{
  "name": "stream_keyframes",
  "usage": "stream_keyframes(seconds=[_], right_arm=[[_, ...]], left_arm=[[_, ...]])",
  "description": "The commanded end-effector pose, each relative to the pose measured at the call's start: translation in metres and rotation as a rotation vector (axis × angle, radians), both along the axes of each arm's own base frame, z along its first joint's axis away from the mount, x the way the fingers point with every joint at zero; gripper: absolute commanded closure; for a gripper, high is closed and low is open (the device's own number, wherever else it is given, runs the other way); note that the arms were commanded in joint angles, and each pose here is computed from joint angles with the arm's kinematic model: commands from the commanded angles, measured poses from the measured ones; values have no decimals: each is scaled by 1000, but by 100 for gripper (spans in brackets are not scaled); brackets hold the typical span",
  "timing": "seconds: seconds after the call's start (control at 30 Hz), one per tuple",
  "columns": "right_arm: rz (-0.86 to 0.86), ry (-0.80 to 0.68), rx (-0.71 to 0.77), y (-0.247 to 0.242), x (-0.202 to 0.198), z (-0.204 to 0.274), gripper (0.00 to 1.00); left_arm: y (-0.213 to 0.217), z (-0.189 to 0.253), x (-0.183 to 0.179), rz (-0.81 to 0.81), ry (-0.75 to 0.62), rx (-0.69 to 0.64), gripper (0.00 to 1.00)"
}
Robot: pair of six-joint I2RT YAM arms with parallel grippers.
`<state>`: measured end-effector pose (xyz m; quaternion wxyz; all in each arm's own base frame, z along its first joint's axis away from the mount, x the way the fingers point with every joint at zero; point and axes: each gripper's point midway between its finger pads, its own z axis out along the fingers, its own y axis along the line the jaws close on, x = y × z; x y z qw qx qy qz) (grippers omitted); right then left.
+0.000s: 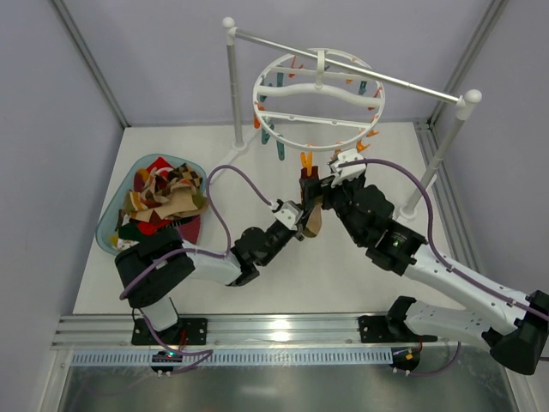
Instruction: Remove the socks clipped to the hanger
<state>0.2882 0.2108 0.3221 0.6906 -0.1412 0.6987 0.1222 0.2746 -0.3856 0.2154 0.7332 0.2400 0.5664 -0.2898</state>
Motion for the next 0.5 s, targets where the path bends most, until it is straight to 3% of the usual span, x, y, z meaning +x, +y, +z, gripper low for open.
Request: stream_keyframes(seconds=[0.0,0.47], right_arm=[[9,-31,63,5,2,29,2],[-51,-1,19,24,24,24,7]], left_arm=[[-2,46,-8,-28,-90,-102,100],[-28,44,-29,-112,-110,-55,100]])
